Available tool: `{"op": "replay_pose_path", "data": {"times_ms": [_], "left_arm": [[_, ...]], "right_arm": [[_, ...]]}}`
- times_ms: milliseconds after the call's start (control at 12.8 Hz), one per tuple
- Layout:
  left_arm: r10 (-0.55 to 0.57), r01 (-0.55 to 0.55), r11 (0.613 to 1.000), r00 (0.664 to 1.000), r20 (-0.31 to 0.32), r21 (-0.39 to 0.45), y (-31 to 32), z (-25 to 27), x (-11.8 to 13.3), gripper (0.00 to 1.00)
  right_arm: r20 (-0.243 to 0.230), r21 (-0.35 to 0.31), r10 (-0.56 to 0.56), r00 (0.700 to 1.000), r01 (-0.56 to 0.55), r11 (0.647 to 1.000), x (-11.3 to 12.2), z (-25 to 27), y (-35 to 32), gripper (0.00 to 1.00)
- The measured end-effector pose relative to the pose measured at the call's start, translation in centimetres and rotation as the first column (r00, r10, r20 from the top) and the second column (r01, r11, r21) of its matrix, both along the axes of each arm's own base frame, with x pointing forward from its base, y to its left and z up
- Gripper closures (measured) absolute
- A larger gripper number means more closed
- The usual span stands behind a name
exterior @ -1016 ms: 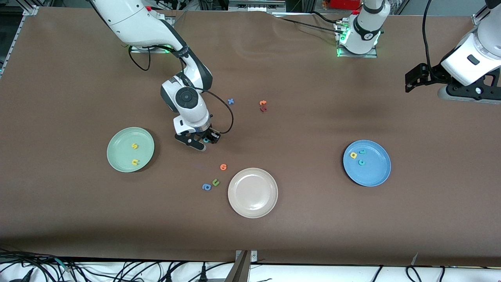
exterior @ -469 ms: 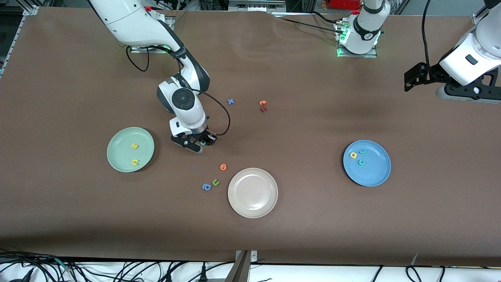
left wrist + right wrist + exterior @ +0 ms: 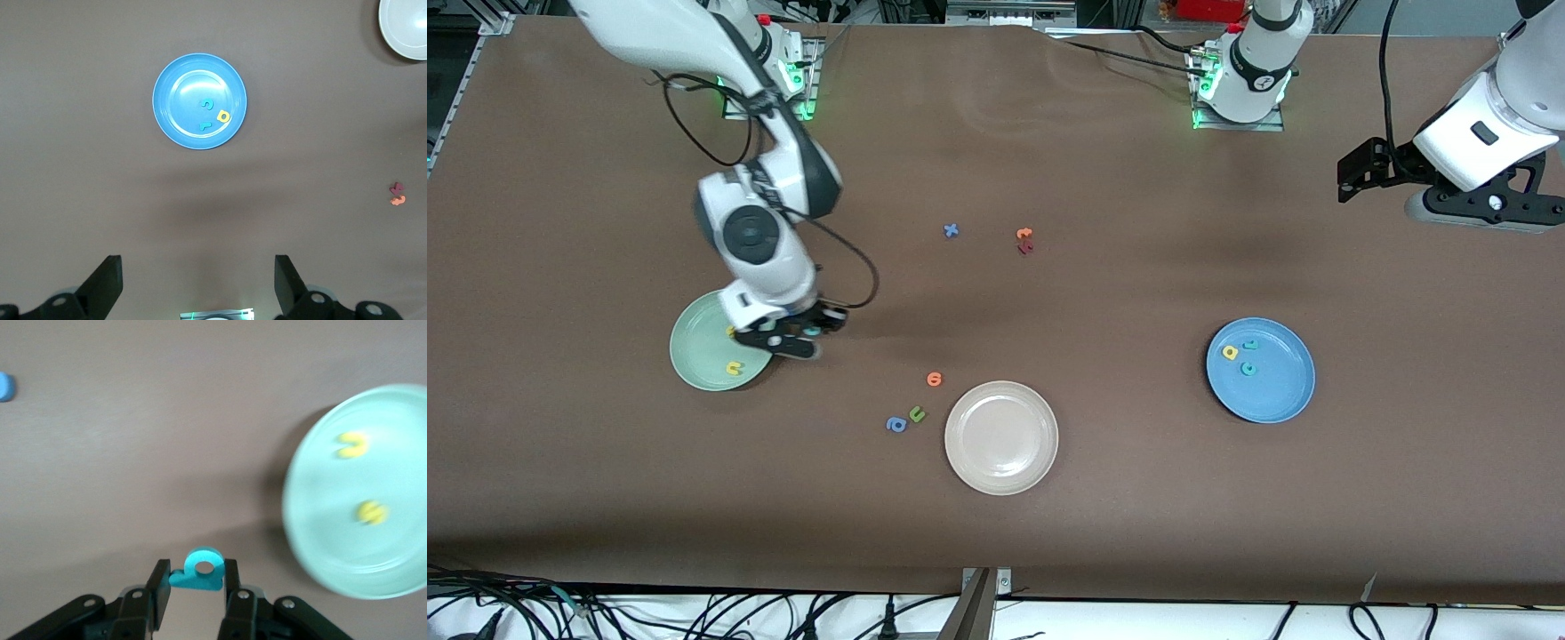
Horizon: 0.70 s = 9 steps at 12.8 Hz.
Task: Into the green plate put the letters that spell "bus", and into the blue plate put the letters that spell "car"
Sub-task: 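Carry the teal 'b' onto the green plate and open the right gripper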
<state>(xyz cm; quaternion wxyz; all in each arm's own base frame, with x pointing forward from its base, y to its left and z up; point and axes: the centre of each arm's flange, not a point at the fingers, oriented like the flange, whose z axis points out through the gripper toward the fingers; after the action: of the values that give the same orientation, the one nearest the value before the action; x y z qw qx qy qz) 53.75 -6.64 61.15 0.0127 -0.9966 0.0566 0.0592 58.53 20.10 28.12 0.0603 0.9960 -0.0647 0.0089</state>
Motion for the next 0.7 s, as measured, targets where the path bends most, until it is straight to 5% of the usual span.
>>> {"op": "replay_pose_path", "data": {"times_ms": [391,703], "left_arm": [[-0.001,0.001,1.0,1.0,-0.008,0.001,-0.1,0.2,-0.2,0.0],[-0.004,0.004,1.0,1.0,-0.022,0.002,-0.2,0.2,-0.5,0.0]], "right_arm": [[-0.065,-0.008,0.145,0.987,-0.146,0.989,0.9,0.0,-7.8,0.63],[-0.067,-0.003,0.21,0.975,-0.211,0.978,0.8,-3.1,-14.4,0.63]]}}
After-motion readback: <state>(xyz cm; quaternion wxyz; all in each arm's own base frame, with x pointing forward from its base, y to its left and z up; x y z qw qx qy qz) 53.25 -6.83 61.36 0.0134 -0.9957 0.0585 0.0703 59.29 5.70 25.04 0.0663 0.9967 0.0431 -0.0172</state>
